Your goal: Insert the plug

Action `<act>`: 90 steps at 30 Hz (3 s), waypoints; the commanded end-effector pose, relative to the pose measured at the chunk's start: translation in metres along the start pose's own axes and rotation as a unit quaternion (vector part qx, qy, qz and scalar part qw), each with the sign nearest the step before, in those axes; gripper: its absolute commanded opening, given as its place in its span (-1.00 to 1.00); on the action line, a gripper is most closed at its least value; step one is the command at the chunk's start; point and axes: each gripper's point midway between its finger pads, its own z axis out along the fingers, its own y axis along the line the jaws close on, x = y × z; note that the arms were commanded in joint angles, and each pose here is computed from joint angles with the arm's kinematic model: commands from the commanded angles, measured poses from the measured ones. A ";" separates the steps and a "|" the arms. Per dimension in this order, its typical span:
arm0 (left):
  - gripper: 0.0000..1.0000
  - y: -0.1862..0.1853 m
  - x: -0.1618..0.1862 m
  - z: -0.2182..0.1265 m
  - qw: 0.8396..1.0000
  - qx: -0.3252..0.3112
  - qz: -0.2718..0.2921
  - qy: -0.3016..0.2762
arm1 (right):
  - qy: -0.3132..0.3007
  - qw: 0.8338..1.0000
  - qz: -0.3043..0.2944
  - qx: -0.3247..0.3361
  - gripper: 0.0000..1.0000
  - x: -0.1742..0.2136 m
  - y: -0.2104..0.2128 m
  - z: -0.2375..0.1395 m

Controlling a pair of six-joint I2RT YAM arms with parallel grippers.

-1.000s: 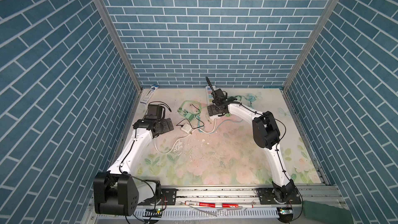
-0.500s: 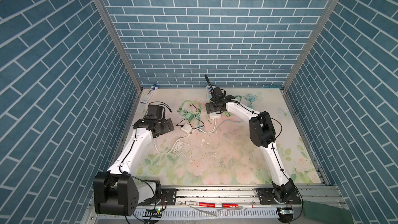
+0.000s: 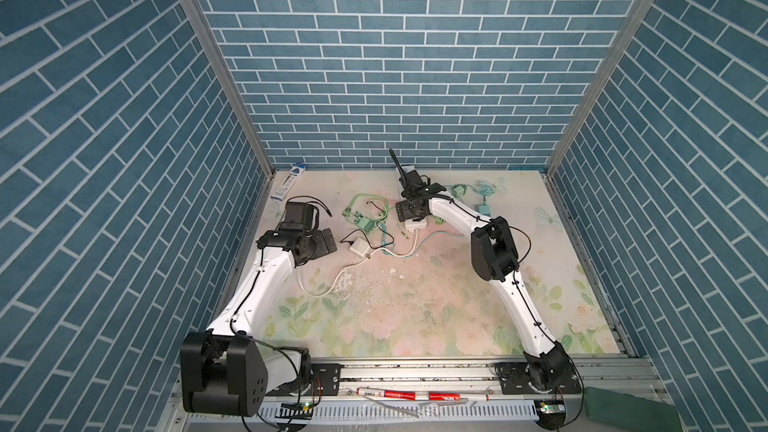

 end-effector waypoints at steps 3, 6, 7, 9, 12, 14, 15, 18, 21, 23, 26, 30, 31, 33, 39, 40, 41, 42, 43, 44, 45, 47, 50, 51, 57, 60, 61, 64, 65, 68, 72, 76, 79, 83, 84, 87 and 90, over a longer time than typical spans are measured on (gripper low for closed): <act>0.99 0.001 0.006 0.000 1.000 -0.003 -0.002 0.014 | 0.034 0.999 -0.011 0.015 0.57 0.018 -0.002 0.003; 0.99 0.001 0.006 0.000 1.000 0.000 -0.006 0.011 | 0.030 0.999 -0.021 0.004 0.35 0.015 0.002 0.000; 0.99 0.000 0.006 0.000 1.000 0.000 -0.006 0.012 | 0.027 0.999 -0.022 0.001 0.27 0.013 0.003 -0.002; 0.99 0.000 0.007 -0.002 1.000 0.002 -0.005 0.011 | 0.022 1.000 -0.022 -0.001 0.16 0.010 0.004 -0.005; 0.99 0.000 0.006 -0.007 1.000 0.002 -0.005 0.011 | 0.007 1.000 -0.016 -0.006 -0.01 0.001 0.005 -0.012; 0.99 0.000 0.005 -0.010 1.000 0.004 -0.005 0.008 | -0.008 1.000 -0.006 -0.013 -0.10 -0.008 0.007 -0.019; 0.99 -0.001 0.005 -0.012 1.000 0.005 -0.005 0.005 | -0.015 1.000 -0.002 -0.020 -0.15 -0.013 0.010 -0.023; 0.99 0.000 0.003 -0.018 1.000 0.007 -0.006 -0.002 | -0.042 0.998 0.009 -0.039 -0.24 -0.030 0.016 -0.039; 0.99 0.001 0.004 -0.023 1.000 0.007 -0.006 -0.004 | -0.073 0.996 0.011 -0.053 -0.27 -0.050 0.019 -0.063; 0.99 0.002 0.006 -0.025 1.000 0.007 -0.005 -0.002 | -0.095 0.994 0.002 -0.061 -0.28 -0.063 0.020 -0.082; 0.99 0.003 0.008 -0.030 1.000 0.009 -0.006 -0.006 | -0.122 0.990 -0.021 -0.067 -0.32 -0.078 0.021 -0.108; 0.99 0.004 0.009 -0.039 1.000 0.012 -0.004 -0.011 | -0.144 0.985 -0.085 -0.052 -0.43 -0.084 0.014 -0.137; 0.99 0.005 0.010 -0.043 1.000 0.012 -0.004 -0.011 | -0.148 0.982 -0.110 -0.041 -0.44 -0.083 0.010 -0.145; 0.99 0.006 0.011 -0.051 1.000 0.011 -0.003 -0.012 | -0.154 0.978 -0.141 -0.025 -0.44 -0.081 0.002 -0.155; 0.99 0.015 0.021 -0.073 0.999 0.013 -0.017 -0.030 | -0.184 0.963 -0.199 -0.017 -0.44 -0.081 -0.009 -0.203; 0.99 0.015 0.023 -0.075 0.999 0.017 -0.020 -0.033 | -0.185 0.962 -0.200 -0.014 -0.44 -0.081 -0.013 -0.210; 0.99 0.015 0.025 -0.077 0.999 0.021 -0.024 -0.035 | -0.190 0.961 -0.202 -0.012 -0.44 -0.083 -0.015 -0.221; 0.99 0.015 0.027 -0.078 0.999 0.025 -0.026 -0.035 | -0.192 0.961 -0.201 -0.012 -0.44 -0.083 -0.018 -0.229; 0.99 0.015 0.028 -0.079 0.999 0.027 -0.030 -0.036 | -0.196 0.960 -0.200 -0.012 -0.45 -0.083 -0.021 -0.239; 0.99 0.015 0.030 -0.079 0.998 0.030 -0.031 -0.036 | -0.200 0.959 -0.200 -0.015 -0.45 -0.082 -0.022 -0.249; 0.99 0.014 0.031 -0.079 0.998 0.032 -0.032 -0.035 | -0.203 0.958 -0.199 -0.024 -0.45 -0.080 -0.021 -0.258; 0.99 0.014 0.033 -0.079 0.998 0.034 -0.034 -0.033 | -0.211 0.956 -0.194 -0.057 -0.45 -0.069 -0.015 -0.276; 0.99 0.014 0.036 -0.074 0.998 0.036 -0.036 -0.031 | -0.213 0.952 -0.190 -0.113 -0.45 -0.043 -0.004 -0.291; 0.99 0.014 0.037 -0.072 0.998 0.037 -0.035 -0.029 | -0.210 0.951 -0.188 -0.126 -0.45 -0.034 -0.001 -0.292; 0.99 0.010 0.047 -0.061 0.998 0.051 -0.034 -0.009 | -0.185 0.940 -0.215 -0.188 -0.45 0.042 0.015 -0.289; 0.99 0.013 0.051 -0.059 0.999 0.044 -0.030 -0.005 | -0.168 0.938 -0.226 -0.202 -0.45 0.078 0.020 -0.286; 0.99 0.014 0.052 -0.059 0.999 0.042 -0.030 -0.004 | -0.162 0.938 -0.228 -0.207 -0.45 0.088 0.021 -0.285; 0.99 0.012 0.052 -0.059 0.998 0.047 -0.029 -0.006 | -0.148 0.937 -0.228 -0.220 -0.45 0.112 0.023 -0.276; 0.99 0.012 0.052 -0.059 0.998 0.049 -0.029 -0.006 | -0.143 0.938 -0.228 -0.217 -0.45 0.118 0.022 -0.271; 0.99 0.011 0.052 -0.058 0.998 0.050 -0.029 -0.005 | -0.131 0.939 -0.239 -0.208 -0.45 0.133 0.023 -0.256; 0.99 0.012 0.051 -0.057 0.998 0.047 -0.030 -0.006 | -0.111 0.938 -0.255 -0.207 -0.45 0.147 0.027 -0.244; 0.99 0.012 0.048 -0.054 0.999 0.042 -0.028 -0.007 | -0.096 0.931 -0.276 -0.219 -0.45 0.164 0.035 -0.235; 0.99 0.011 0.045 -0.051 0.999 0.042 -0.027 -0.005 | -0.092 0.924 -0.295 -0.225 -0.46 0.175 0.038 -0.232; 0.99 0.009 0.044 -0.047 0.999 0.042 -0.027 -0.004 | -0.116 0.901 -0.335 -0.249 -0.46 0.189 0.044 -0.231; 0.99 0.009 0.043 -0.047 0.999 0.041 -0.027 -0.004 | -0.122 0.896 -0.344 -0.252 -0.46 0.191 0.045 -0.231; 0.99 0.009 0.040 -0.045 0.999 0.040 -0.026 -0.005 | -0.133 0.884 -0.370 -0.255 -0.39 0.198 0.045 -0.230; 0.99 0.009 0.038 -0.041 0.999 0.035 -0.025 -0.004 | -0.126 0.875 -0.389 -0.258 -0.33 0.205 0.045 -0.225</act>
